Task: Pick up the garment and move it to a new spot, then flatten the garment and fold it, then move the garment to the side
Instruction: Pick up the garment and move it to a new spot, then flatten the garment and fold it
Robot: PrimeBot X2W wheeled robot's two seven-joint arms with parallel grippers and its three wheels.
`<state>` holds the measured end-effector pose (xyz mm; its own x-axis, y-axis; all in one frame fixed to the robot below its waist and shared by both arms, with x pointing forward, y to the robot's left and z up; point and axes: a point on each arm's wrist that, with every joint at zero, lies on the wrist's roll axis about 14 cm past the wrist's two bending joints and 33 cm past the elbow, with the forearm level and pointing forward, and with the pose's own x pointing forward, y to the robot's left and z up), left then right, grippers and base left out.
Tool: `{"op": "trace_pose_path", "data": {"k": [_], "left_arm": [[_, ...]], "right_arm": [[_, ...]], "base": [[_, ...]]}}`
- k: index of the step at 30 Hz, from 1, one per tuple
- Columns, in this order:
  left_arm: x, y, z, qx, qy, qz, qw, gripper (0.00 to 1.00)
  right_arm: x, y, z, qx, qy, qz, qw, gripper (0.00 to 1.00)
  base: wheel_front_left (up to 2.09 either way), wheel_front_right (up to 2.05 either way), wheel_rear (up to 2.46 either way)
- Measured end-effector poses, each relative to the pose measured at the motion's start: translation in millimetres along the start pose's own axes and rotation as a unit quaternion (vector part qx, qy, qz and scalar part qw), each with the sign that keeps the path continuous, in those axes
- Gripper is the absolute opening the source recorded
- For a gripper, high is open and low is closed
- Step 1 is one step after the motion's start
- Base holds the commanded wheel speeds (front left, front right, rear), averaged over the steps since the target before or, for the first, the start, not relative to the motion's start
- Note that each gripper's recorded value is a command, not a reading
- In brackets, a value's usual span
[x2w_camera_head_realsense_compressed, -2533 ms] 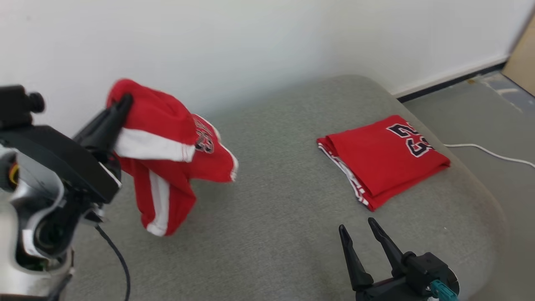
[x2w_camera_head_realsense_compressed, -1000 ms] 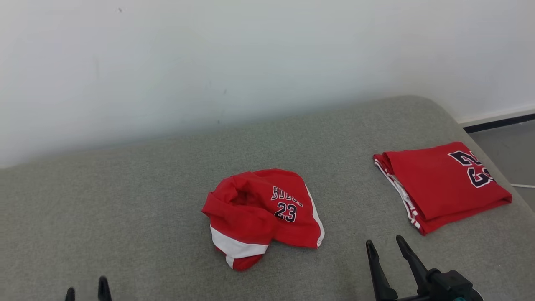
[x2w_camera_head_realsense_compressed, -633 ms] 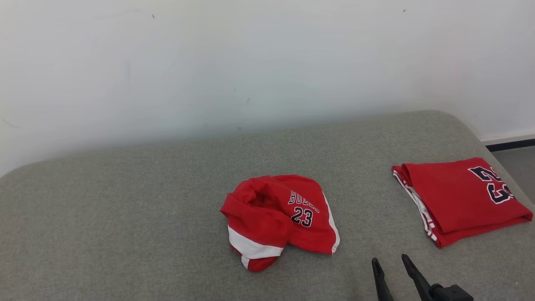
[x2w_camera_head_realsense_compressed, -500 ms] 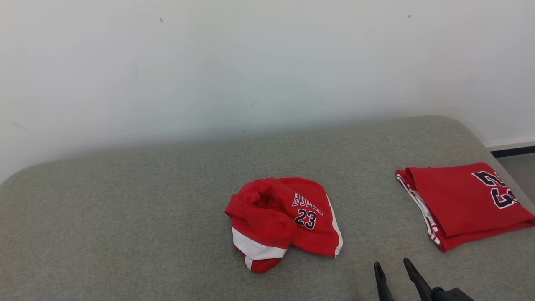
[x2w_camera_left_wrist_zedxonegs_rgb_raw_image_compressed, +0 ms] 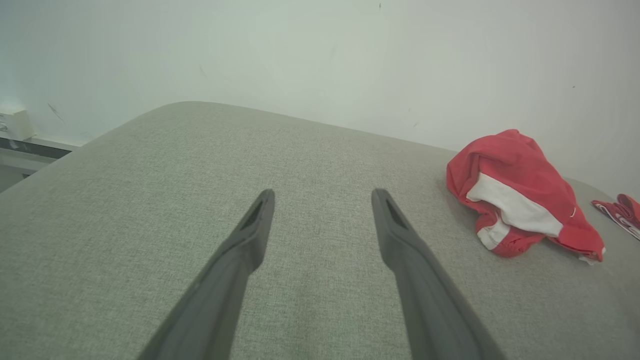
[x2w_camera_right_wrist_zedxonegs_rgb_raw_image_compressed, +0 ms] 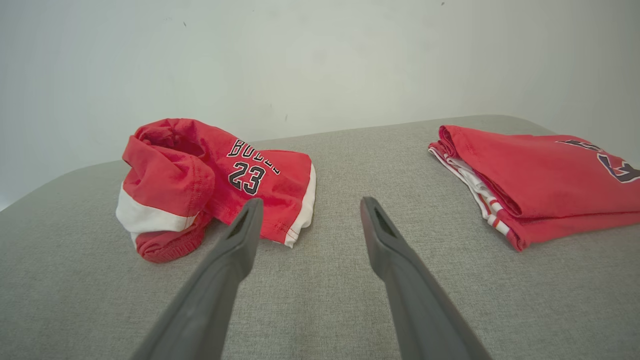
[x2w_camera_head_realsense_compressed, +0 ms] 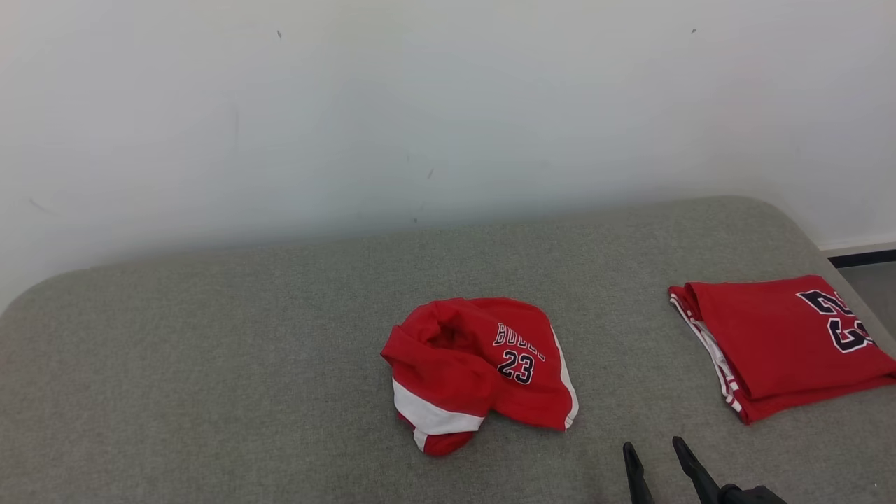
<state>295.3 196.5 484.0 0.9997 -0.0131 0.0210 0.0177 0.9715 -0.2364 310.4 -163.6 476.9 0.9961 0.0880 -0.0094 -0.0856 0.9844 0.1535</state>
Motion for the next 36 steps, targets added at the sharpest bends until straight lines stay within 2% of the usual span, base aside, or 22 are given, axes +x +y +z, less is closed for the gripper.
{"op": "trace_pose_path", "data": {"k": [13, 20, 25, 27, 30, 36], "left_arm": [[4, 1, 1, -0.004, -0.002, -0.001, 1.0, 1.0], [5, 3, 3, -0.006, -0.004, 0.002, 1.0, 1.0], [4, 2, 3, -0.009, -0.006, 0.003, 1.0, 1.0], [3, 2, 4, -0.01, -0.007, 0.004, 1.0, 1.0], [1, 1, 5, -0.013, -0.01, 0.005, 1.0, 1.0], [-6, 5, 9, -0.013, -0.018, 0.017, 1.0, 1.0]], "right_arm": [[7, 10, 2, 0.0, 0.001, 0.016, 1.0, 1.0], [37, 47, 16, -0.006, 0.012, 0.078, 0.997, 1.0], [67, 63, 12, 0.0, 0.068, 0.106, 0.992, 1.0], [76, 67, 9, 0.025, 0.087, 0.111, 0.99, 1.0], [85, 70, -7, 0.036, 0.132, 0.114, 0.984, 1.0], [100, 86, -31, 0.012, 0.186, 0.137, 0.973, 1.0]], "base": [[0.0, 0.0, 0.0], [0.0, 0.0, 0.0], [0.0, 0.0, 0.0], [0.0, 0.0, 0.0], [0.0, 0.0, 0.0], [0.0, 0.0, 0.0]]}}
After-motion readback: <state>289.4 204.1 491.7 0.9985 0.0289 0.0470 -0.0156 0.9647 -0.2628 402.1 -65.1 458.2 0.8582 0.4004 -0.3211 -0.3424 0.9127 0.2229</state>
